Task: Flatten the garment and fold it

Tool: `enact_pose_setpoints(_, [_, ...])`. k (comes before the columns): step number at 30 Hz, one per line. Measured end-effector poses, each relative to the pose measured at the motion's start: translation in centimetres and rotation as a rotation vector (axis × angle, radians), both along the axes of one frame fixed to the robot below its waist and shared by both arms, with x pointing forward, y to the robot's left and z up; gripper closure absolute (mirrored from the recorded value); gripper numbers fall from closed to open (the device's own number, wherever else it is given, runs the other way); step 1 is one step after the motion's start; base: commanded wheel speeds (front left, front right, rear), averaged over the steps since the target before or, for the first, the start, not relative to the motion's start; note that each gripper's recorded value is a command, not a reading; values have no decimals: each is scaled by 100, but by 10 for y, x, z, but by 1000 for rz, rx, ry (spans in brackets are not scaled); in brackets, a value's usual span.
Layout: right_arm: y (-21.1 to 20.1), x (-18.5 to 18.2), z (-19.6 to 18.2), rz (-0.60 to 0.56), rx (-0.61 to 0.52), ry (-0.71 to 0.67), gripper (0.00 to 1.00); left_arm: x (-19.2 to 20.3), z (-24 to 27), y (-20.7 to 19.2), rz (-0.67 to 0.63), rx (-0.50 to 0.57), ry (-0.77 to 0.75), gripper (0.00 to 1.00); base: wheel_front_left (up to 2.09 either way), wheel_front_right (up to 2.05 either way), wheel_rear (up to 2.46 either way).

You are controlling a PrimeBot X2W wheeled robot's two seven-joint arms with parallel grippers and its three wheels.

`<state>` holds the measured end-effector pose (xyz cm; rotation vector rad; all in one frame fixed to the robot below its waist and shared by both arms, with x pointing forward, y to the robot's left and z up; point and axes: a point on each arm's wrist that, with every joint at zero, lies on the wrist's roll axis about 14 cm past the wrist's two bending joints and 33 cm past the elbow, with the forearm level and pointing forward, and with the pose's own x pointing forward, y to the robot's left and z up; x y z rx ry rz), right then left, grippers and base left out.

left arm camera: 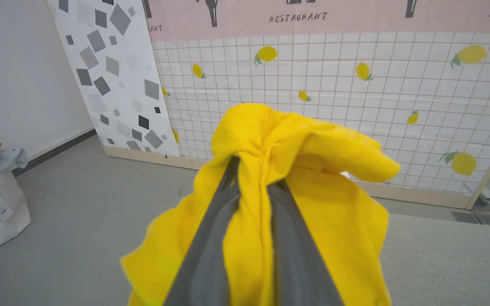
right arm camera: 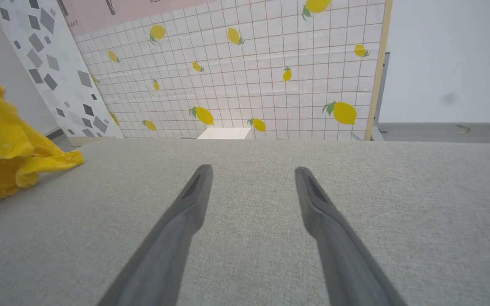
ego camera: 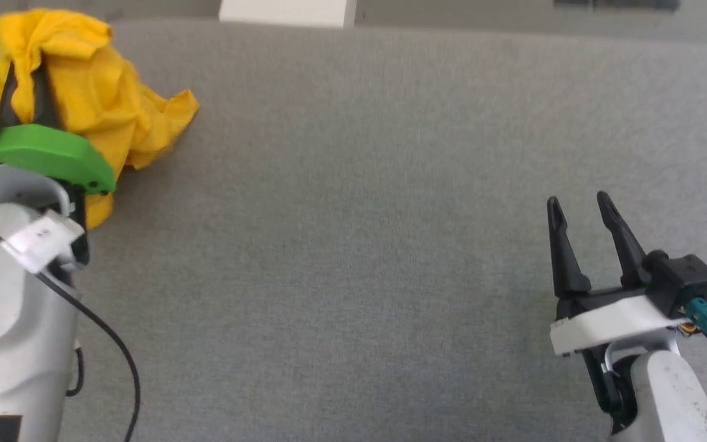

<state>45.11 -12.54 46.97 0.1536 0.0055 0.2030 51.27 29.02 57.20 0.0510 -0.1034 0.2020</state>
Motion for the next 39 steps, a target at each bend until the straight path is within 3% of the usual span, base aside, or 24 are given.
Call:
enact_pose_setpoints(6, [-13,-23,38,-30,-12,-75,0,-15,86,-61,-159,-2,-265,100,0,0,0])
enact_pose_setpoints(9, [-28,-38,51,-70,-24,-96,0,-18,121,-111,-288,-33,-362,100,0,0,0])
enact_pose_setpoints(16, [-72,-72,66,-194,-47,-116,0,-30,171,-244,-627,-152,-461,100,0,0,0])
enact_pose_setpoints(20, [-93,-89,72,-259,-56,-125,0,-42,170,-311,-809,-196,-428,100,0,0,0])
enact_pose_setpoints(24, [-109,-106,74,-312,-62,-124,0,-48,122,-369,-957,-187,-221,100,0,0,0])
enact_pose_setpoints(28, [-125,-121,73,-367,-60,-119,0,-65,15,-403,-1036,-112,167,100,0,0,0])
enact_pose_setpoints(32, [-135,-130,70,-402,-62,-108,0,-100,-97,-401,-1044,-6,585,100,0,0,0])
enact_pose_setpoints(35, [-136,-133,65,-408,-63,-90,0,-127,-152,-386,-1030,62,824,100,0,0,0])
enact_pose_setpoints(36, [-135,-132,64,-404,-63,-86,0,-134,-163,-381,-1020,64,875,87,0,0,0])
enact_pose_setpoints(37, [-134,-132,64,-401,-62,-86,0,-137,-168,-378,-1015,62,899,34,0,0,0])
enact_pose_setpoints(38, [-133,-131,64,-396,-62,-87,0,-139,-168,-377,-1011,50,903,0,0,0,0])
enact_pose_setpoints(39, [-131,-130,65,-391,-62,-88,0,-137,-165,-377,-1007,33,885,0,0,0,0])
